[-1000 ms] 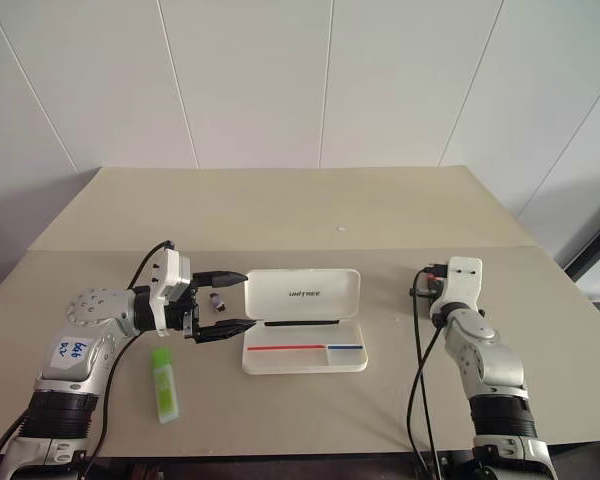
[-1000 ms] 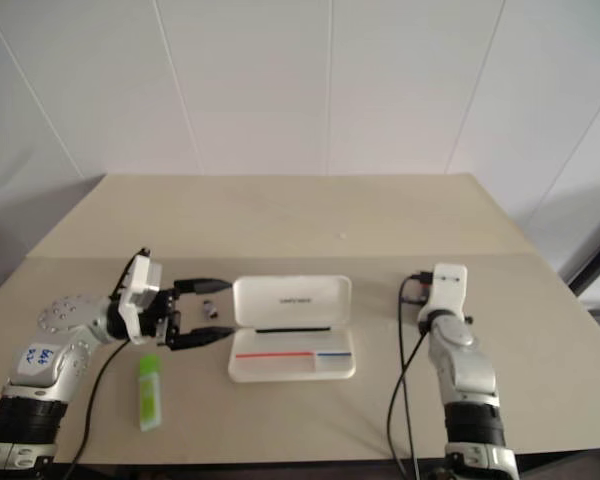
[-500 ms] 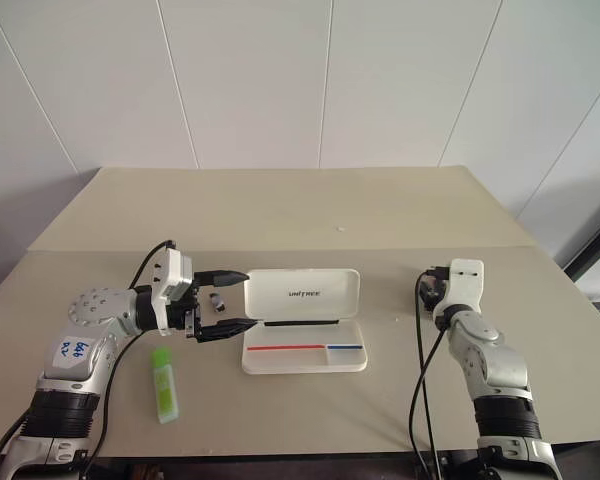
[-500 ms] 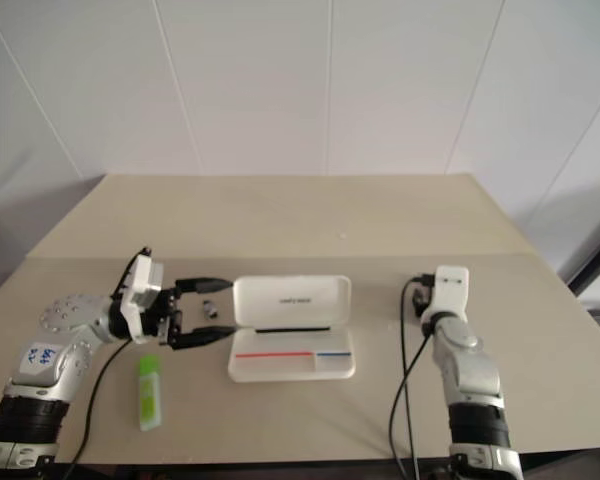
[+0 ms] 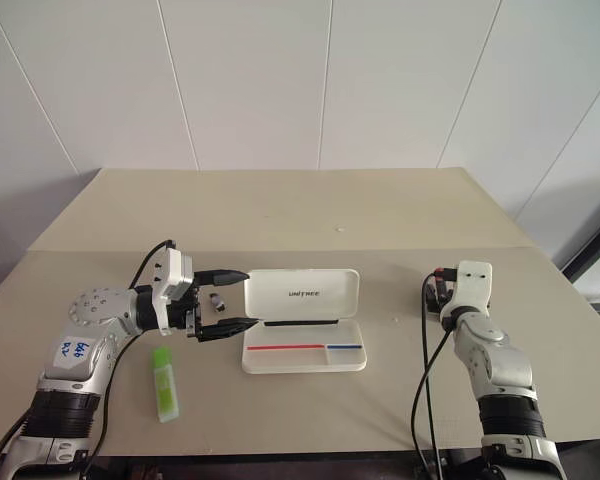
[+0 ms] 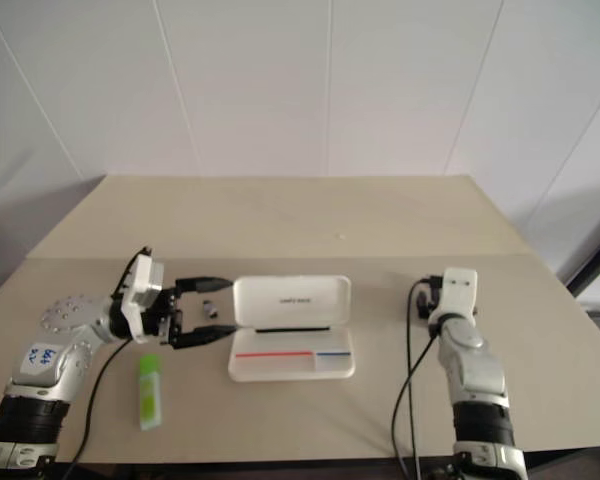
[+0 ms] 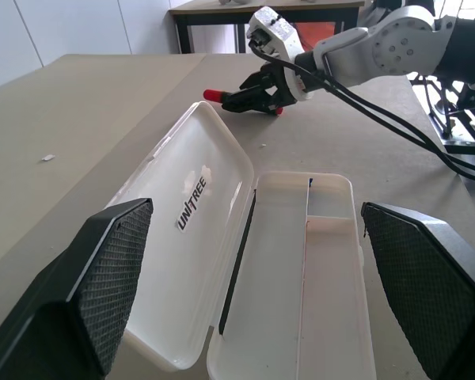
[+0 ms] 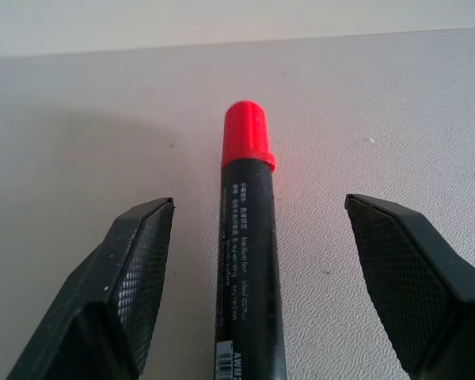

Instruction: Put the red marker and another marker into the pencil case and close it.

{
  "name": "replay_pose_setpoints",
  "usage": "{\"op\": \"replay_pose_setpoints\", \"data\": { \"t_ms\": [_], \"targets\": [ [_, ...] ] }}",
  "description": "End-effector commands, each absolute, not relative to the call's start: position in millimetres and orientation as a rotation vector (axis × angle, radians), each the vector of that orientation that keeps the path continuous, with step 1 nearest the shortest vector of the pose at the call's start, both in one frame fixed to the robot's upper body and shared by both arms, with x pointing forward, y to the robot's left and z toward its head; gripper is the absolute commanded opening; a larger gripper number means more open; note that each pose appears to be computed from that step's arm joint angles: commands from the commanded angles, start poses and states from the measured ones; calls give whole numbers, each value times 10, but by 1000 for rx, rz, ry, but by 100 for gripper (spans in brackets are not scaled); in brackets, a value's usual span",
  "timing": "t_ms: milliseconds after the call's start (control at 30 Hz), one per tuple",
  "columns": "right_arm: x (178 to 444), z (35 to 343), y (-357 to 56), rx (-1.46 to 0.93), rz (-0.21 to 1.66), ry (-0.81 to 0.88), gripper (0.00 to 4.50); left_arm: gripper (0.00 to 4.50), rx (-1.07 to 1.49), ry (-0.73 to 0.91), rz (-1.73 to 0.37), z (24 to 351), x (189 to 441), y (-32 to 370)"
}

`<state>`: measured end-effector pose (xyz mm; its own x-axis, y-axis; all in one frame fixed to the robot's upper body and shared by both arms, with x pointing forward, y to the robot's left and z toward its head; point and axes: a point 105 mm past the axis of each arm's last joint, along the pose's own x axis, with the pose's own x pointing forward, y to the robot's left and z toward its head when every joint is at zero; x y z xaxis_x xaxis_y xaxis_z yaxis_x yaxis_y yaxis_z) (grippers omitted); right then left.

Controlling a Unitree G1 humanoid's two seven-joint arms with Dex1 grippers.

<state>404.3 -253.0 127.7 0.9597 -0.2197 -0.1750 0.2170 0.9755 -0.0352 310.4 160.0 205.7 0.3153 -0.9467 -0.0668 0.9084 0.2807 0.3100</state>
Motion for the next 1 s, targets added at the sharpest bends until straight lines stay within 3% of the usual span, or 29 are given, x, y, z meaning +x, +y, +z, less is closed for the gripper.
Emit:
{"op": "replay_pose_setpoints", "data": {
  "t_ms": [33, 333, 567, 667, 900, 1000],
  "targets": [
    [4028, 1179, -2601, -29, -249, 254, 443, 450, 356, -190, -1248, 2172, 3092, 1572],
    [4176, 1529, -2531, -55, -211, 276, 443, 450, 358, -194, -1250, 2175, 3104, 1558],
    [4217, 1591, -2568, -66, -199, 375, 443, 450, 363, -198, -1248, 2184, 3120, 1556],
    [4225, 1607, -2599, -63, -209, 384, 382, 450, 365, -200, -1248, 2187, 3125, 1555],
    [4222, 1612, -2590, -71, -201, 402, 140, 450, 369, -209, -1249, 2194, 3131, 1545],
    [4221, 1621, -2587, -73, -198, 399, 137, 450, 369, -211, -1251, 2193, 3132, 1539]
  ]
}}
